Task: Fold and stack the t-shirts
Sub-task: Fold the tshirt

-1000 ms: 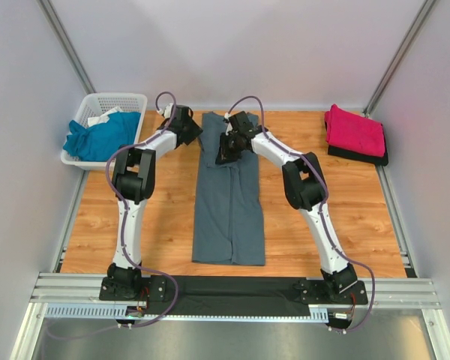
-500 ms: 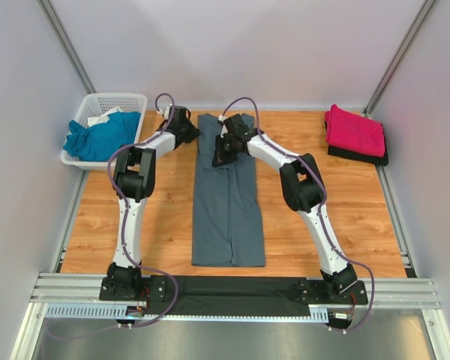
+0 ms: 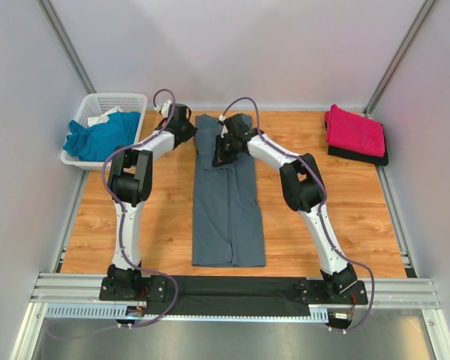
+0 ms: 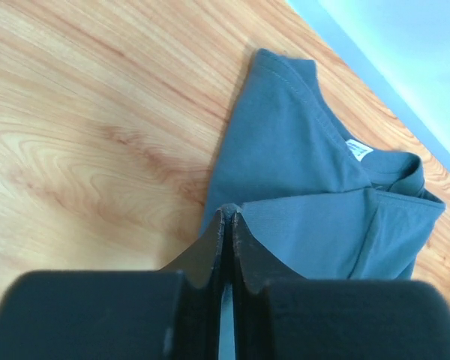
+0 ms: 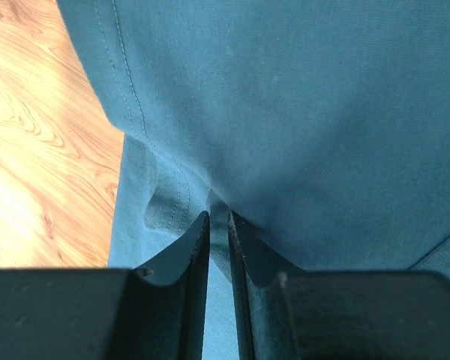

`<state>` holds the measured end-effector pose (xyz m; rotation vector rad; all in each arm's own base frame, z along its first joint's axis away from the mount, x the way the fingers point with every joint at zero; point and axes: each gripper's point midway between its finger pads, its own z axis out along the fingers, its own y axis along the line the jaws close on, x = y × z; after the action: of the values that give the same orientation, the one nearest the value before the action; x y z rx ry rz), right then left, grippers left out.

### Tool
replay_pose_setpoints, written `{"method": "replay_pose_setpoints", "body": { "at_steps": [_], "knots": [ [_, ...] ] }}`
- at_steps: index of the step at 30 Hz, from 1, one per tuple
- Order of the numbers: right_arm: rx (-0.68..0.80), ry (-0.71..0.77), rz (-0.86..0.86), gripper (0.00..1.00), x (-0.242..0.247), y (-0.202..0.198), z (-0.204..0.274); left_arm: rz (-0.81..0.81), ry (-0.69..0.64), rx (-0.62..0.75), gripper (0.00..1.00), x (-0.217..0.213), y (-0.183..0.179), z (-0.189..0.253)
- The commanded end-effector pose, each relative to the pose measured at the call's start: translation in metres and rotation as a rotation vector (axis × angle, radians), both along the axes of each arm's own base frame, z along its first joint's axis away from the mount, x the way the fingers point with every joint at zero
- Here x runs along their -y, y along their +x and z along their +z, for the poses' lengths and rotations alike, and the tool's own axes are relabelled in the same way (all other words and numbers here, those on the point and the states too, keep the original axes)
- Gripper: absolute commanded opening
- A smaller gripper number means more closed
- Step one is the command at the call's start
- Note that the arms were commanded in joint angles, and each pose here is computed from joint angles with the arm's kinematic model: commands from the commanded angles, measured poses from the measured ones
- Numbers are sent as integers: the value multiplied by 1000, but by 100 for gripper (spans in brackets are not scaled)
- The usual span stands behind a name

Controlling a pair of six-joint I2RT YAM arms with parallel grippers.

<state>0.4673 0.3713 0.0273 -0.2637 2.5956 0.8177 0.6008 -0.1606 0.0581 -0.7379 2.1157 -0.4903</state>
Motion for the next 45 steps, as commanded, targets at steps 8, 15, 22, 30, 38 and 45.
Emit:
{"method": "replay_pose_setpoints", "body": {
  "at_steps": [8,15,22,30,38,45],
  "knots": [
    [-47,-54,-16,18,13,-8,-15,-39,55,107,10,15,12,57],
    [-80,-28,-38,18,16,-9,-16,-80,84,108,9,40,18,48],
    [-69,-17,-47,18,22,-10,-9,-42,105,18,8,43,13,10],
    [-80,-15,-45,18,22,-10,-12,21,127,-68,17,26,4,-17],
    [-68,27,-28,20,15,-8,8,-43,99,-17,46,18,17,6],
    [31,99,13,30,8,-5,83,-174,158,160,71,18,23,87]
  ]
}}
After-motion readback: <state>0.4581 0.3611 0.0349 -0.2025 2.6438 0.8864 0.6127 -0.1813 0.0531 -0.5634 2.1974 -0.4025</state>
